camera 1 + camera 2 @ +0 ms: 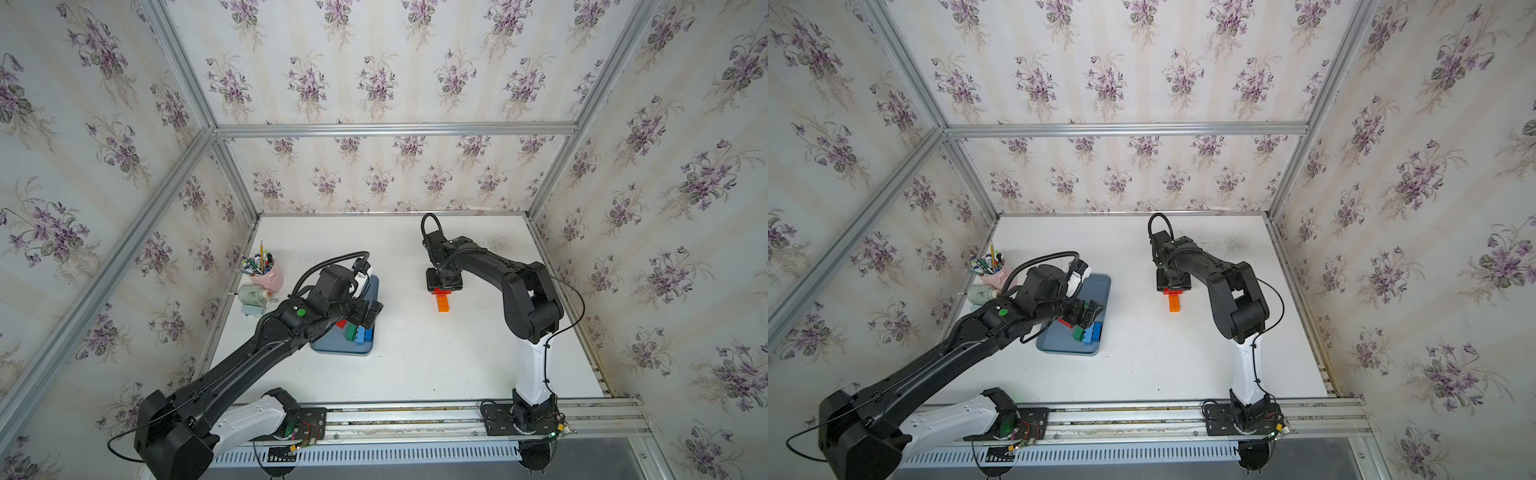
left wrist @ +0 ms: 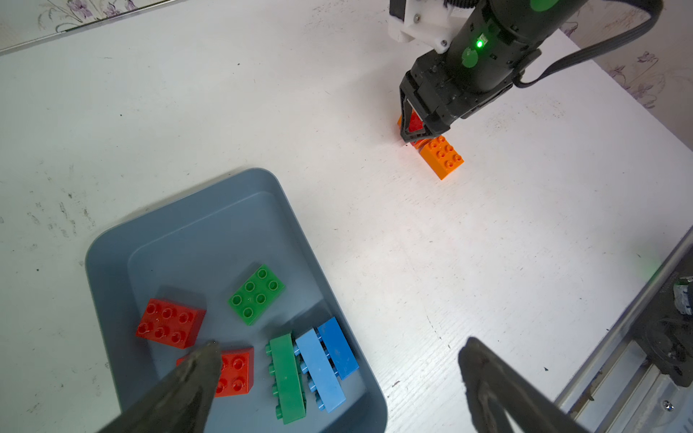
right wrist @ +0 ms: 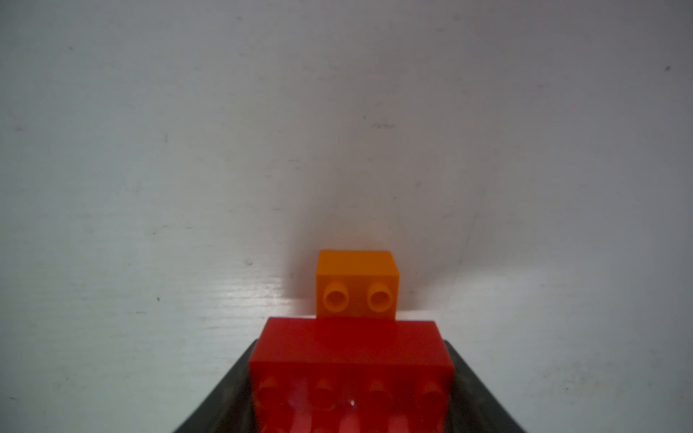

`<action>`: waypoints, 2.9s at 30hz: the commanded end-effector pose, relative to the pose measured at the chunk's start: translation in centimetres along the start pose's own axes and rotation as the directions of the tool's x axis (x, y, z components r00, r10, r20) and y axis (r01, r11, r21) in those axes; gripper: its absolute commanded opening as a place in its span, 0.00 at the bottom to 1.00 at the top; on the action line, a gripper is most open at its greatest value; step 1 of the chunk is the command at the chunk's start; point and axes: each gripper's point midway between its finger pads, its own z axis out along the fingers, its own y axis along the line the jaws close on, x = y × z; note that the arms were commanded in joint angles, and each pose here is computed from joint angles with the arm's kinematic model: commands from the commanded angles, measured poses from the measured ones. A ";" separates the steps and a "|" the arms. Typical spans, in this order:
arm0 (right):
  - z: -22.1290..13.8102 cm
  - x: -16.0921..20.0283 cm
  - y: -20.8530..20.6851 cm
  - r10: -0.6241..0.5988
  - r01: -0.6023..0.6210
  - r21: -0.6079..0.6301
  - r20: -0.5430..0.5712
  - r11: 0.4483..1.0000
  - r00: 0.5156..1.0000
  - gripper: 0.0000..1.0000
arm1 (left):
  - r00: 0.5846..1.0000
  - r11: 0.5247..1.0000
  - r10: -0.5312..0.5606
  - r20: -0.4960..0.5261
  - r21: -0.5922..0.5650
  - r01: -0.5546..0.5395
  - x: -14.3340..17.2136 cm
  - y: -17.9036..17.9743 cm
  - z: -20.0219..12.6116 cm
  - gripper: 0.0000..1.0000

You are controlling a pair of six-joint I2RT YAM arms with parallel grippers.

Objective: Assemble a rectangle with lego
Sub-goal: Assemble the lego brick with the lego brick.

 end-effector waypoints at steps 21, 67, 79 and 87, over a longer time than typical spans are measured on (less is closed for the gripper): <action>0.2 -0.5 -0.7 0.027 -0.027 0.038 -0.003 0.999 1.000 0.56 | 1.000 1.000 0.019 0.011 0.000 -0.019 -0.5 0.0 0.0 1.00; 0.7 -0.6 -0.9 -0.003 0.004 0.055 -0.018 0.998 1.000 0.74 | 0.999 1.000 0.019 0.037 0.004 -0.019 -0.8 -0.1 -0.7 1.00; -5.0 -2.6 -0.6 0.006 -0.003 -0.014 0.158 1.000 0.987 0.92 | 0.995 0.987 -0.088 0.038 -0.133 0.093 -0.2 2.3 -1.0 1.00; -10.1 -3.4 -0.7 0.040 -0.015 -0.086 0.287 0.996 0.957 0.86 | 0.899 0.893 -0.418 -0.134 -0.246 0.378 3.6 3.0 2.4 0.95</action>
